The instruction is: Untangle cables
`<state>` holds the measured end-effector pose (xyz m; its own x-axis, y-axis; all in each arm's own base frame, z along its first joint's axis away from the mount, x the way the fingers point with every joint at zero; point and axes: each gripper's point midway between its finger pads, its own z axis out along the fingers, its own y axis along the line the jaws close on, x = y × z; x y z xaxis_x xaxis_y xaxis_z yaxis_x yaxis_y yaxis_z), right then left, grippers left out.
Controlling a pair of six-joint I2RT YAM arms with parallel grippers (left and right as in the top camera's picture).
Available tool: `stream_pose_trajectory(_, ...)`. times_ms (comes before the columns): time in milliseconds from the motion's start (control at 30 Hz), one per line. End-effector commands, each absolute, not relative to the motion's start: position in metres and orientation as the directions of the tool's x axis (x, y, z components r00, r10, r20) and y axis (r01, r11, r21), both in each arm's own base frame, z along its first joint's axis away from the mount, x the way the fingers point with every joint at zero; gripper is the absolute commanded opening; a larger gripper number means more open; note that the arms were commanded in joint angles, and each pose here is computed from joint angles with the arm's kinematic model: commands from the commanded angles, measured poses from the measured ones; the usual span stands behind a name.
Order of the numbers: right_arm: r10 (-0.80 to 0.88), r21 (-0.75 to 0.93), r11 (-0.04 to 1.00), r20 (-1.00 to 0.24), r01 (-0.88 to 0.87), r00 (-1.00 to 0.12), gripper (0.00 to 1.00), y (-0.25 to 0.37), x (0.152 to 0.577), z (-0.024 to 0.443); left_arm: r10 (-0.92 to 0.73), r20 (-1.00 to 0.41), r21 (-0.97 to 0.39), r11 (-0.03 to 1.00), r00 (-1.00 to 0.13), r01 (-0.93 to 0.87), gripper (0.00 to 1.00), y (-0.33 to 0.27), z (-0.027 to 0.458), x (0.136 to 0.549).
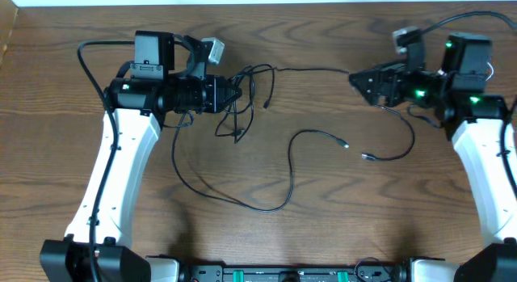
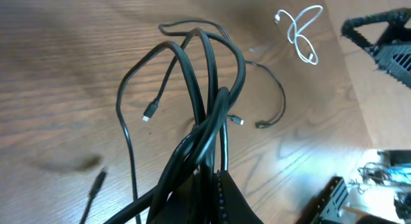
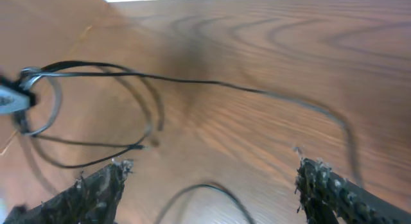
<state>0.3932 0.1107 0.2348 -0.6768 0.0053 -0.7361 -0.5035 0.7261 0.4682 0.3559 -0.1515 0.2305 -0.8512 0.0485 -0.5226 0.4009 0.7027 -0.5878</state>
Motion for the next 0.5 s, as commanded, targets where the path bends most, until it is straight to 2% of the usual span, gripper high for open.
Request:
stream_pose_trajectory(0, -0.046, 0.459, 0.653, -0.769, -0.602, -0.637, 0.8, 0.142, 0.381, 0.25, 0.123, -0.572, -0.588, 0.628, -0.811, 0.51, 0.07, -0.17, 0.238, 0.35)
stream_pose_trajectory(100, -0.065, 0.461, 0.625, -0.773, -0.629, -0.631, 0.78, 0.16, 0.376, 0.253, 0.174, -0.591, -0.577, 0.592, -0.788, 0.563, 0.07, -0.182, 0.238, 0.343)
stream_pose_trajectory(200, -0.08, 0.463, 0.595, -0.779, -0.657, -0.622, 0.8, 0.178, 0.371, 0.256, 0.268, -0.643, -0.555, 0.482, -0.717, 0.678, 0.07, -0.203, 0.242, 0.325)
stream_pose_trajectory(333, -0.095, 0.463, 0.576, -0.781, -0.674, -0.618, 0.79, 0.191, 0.366, 0.257, 0.345, -0.677, -0.509, 0.419, -0.65, 0.752, 0.07, -0.22, 0.24, 0.312)
stream_pose_trajectory(400, -0.041, 0.518, 0.617, -0.73, -0.592, -0.682, 0.75, 0.19, 0.37, 0.253, 0.372, -0.69, -0.49, 0.39, -0.621, 0.779, 0.07, -0.228, 0.24, 0.307)
stream_pose_trajectory(467, 0.094, 0.612, 0.692, -0.602, -0.383, -0.793, 0.75, 0.18, 0.375, 0.238, 0.4, -0.706, -0.465, 0.36, -0.584, 0.809, 0.07, -0.235, 0.24, 0.301)
